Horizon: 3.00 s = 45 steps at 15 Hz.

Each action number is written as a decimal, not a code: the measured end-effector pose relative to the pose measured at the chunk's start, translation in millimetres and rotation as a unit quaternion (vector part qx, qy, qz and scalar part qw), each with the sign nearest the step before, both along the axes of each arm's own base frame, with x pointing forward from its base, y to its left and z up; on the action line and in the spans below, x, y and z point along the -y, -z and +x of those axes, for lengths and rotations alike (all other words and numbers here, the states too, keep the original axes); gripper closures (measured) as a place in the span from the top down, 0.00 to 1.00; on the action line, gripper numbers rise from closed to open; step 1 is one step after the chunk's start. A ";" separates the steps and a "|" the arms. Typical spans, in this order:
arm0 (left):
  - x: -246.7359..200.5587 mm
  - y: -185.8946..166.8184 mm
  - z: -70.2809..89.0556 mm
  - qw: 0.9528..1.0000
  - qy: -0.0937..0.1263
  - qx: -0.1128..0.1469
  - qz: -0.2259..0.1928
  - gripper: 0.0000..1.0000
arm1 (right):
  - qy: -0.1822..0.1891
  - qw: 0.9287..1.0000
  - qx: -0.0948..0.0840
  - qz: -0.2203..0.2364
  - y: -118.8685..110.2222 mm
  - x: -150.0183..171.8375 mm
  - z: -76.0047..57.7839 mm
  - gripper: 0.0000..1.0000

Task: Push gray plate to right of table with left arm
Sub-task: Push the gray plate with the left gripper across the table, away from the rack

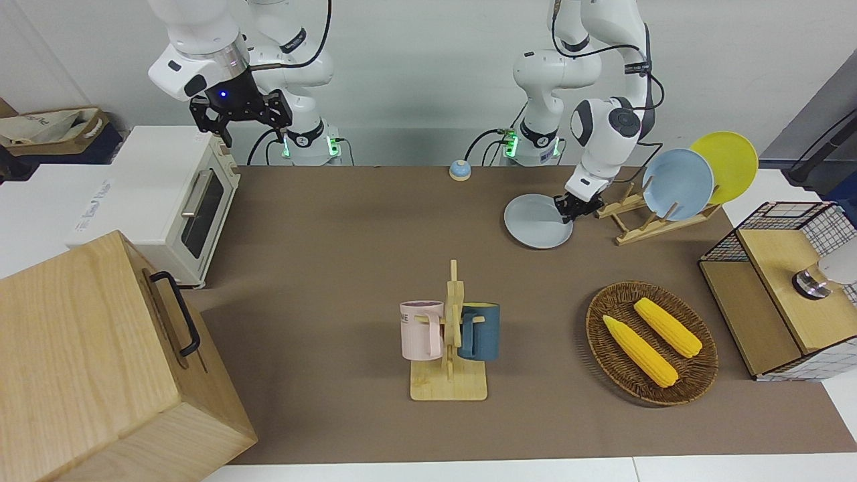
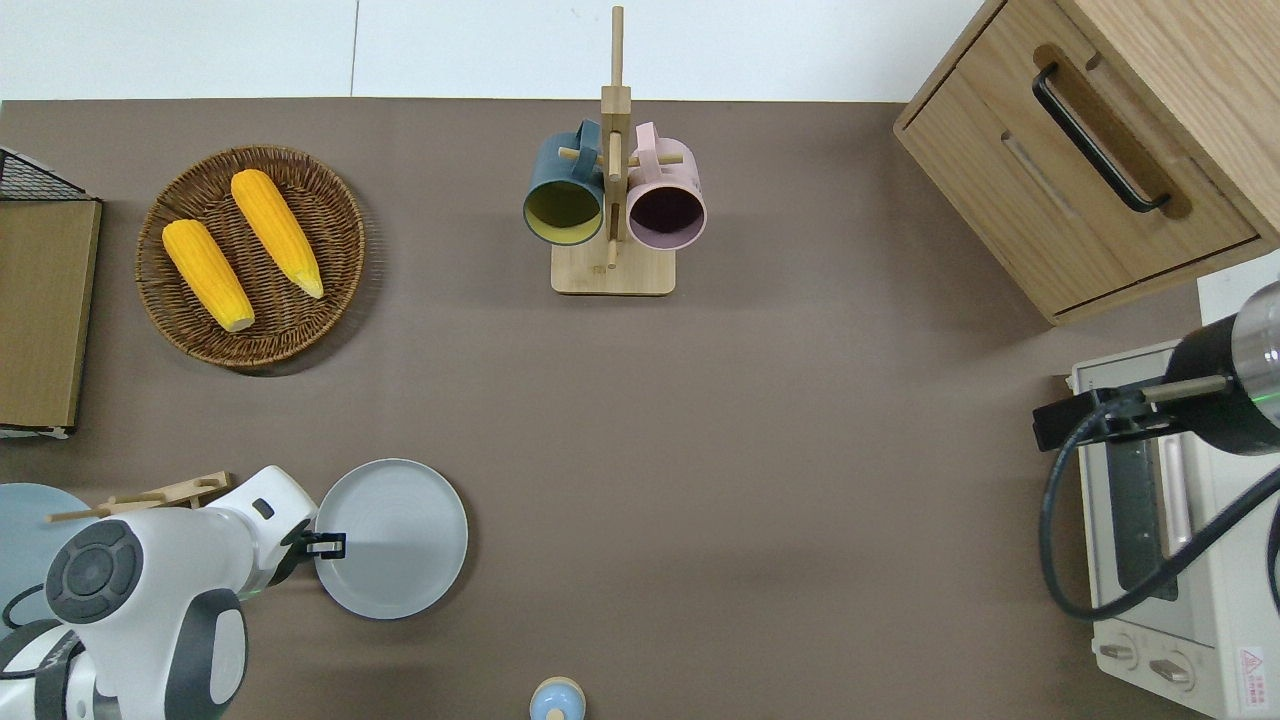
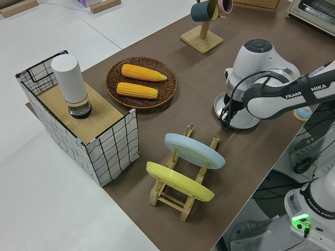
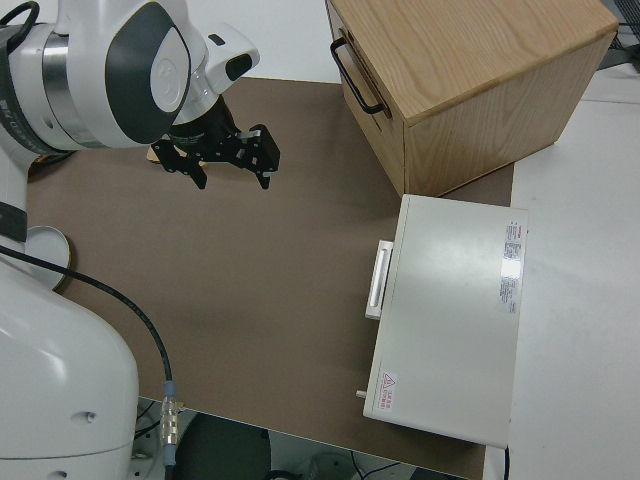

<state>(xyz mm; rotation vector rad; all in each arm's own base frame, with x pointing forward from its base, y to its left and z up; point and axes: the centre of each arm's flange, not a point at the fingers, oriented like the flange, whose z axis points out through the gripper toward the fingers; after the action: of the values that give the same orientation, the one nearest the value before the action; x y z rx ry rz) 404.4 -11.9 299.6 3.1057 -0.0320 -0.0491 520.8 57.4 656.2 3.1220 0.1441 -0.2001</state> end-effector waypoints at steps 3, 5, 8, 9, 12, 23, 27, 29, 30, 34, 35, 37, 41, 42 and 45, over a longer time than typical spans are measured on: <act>0.8 -3.9 0.2 1.000 -0.001 0.004 -0.001 0.03 | 0.000 1.000 0.000 0.000 0.0 0.0 0.0 0.99; 1.0 -3.9 0.2 1.000 -0.001 0.004 -0.002 0.02 | 0.000 1.000 0.000 0.000 0.0 0.0 0.0 0.99; 3.5 -4.3 0.4 1.000 -0.003 0.005 -0.002 0.01 | 0.000 1.000 0.000 0.000 0.0 0.0 0.0 0.99; 9.1 -4.2 0.3 1.000 -0.004 0.005 -0.002 0.01 | 0.000 1.000 0.000 0.000 0.0 0.0 0.0 0.99; 43.4 -4.5 -0.9 1.000 -0.014 0.006 -0.001 0.01 | 0.000 1.000 0.000 0.000 0.0 0.0 0.0 0.99; 153.5 -3.0 6.0 1.000 -0.016 0.005 -0.015 0.01 | 0.000 1.000 0.000 0.000 0.0 0.0 0.0 0.99; 187.4 -2.3 8.4 0.999 -0.017 0.007 -0.036 0.01 | 0.000 1.000 0.000 0.000 0.0 0.0 0.0 0.99; 207.5 -3.0 7.2 0.999 -0.022 0.011 -0.040 0.01 | 0.000 1.000 0.000 0.000 0.0 0.0 0.0 0.99; 219.6 -3.1 6.0 0.999 -0.024 0.012 -0.042 0.01 | 0.000 1.000 0.000 0.000 0.0 0.0 0.0 0.99; 259.5 -5.0 1.2 0.998 -0.028 0.015 -0.047 0.01 | 0.000 1.000 0.000 0.000 0.0 0.0 0.0 0.99; 268.5 -5.0 0.4 0.998 -0.030 0.015 -0.048 0.01 | 0.000 1.000 0.000 0.000 0.0 0.0 0.0 0.99; 290.4 -5.2 -1.1 0.998 -0.039 0.013 -0.052 0.01 | 0.000 1.000 0.000 0.000 0.0 0.0 0.0 0.99; 335.3 -4.0 -3.8 0.997 -0.054 0.009 -0.062 0.01 | 0.000 1.000 0.000 0.000 0.0 0.0 0.0 0.99; 344.5 -4.5 -4.6 0.996 -0.057 0.008 -0.064 0.01 | 0.000 1.000 0.000 0.000 0.0 0.0 0.0 0.99; 378.4 -9.4 -12.0 0.995 -0.071 0.007 -0.074 0.01 | 0.000 1.000 0.000 0.000 0.0 0.0 0.0 0.99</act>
<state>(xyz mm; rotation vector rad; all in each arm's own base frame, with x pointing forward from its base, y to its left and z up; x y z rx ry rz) 392.5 -390.3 308.9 2.9507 0.1771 -0.0188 520.8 57.4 656.2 3.1220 0.1441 -0.2001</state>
